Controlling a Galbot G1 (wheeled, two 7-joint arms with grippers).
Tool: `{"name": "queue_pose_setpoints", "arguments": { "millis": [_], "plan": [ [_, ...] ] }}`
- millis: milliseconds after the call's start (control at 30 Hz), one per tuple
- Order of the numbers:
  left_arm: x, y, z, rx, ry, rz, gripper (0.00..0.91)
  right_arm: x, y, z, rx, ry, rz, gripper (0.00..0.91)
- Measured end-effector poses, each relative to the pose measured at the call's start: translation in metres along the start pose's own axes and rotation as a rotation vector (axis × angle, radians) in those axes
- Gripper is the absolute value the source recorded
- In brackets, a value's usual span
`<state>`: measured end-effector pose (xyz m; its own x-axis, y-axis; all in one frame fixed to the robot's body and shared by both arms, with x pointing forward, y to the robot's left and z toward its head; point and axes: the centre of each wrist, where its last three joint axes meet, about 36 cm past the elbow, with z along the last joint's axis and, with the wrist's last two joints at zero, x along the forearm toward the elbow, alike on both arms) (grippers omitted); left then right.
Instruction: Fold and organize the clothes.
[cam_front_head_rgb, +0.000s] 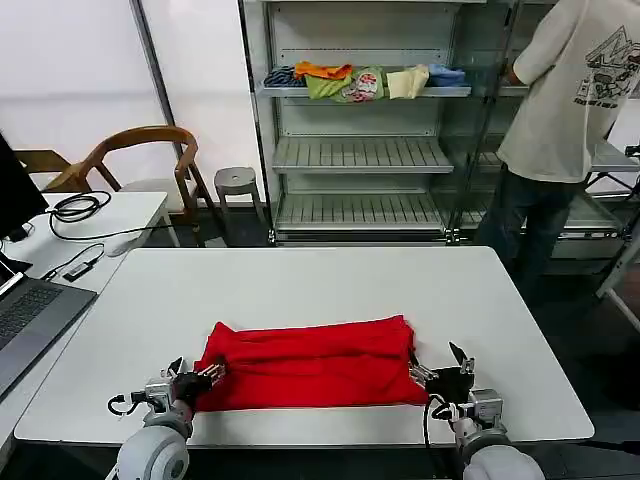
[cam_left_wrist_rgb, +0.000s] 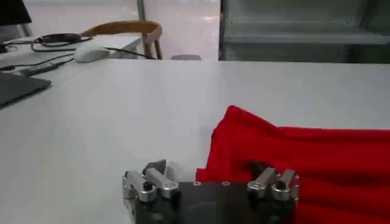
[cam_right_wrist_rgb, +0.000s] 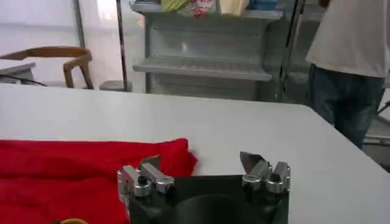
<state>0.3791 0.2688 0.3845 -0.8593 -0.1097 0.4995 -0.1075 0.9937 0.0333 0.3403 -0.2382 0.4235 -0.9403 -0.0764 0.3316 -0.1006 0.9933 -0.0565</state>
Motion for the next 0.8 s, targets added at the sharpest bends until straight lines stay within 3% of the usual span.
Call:
{"name": "queue_pose_setpoints", "arguments": {
  "millis": [33, 800],
  "plan": [
    [0.0, 0.0, 0.0, -0.001, 0.001, 0.001, 0.02, -0.001, 0.0, 0.0, 0.001, 0.0, 0.0, 0.907],
    [0.0, -0.004, 0.004, -0.014, 0.004, 0.046, 0.02, -0.014, 0.008, -0.001, 0.005, 0.0, -0.002, 0.907]
  ]
}}
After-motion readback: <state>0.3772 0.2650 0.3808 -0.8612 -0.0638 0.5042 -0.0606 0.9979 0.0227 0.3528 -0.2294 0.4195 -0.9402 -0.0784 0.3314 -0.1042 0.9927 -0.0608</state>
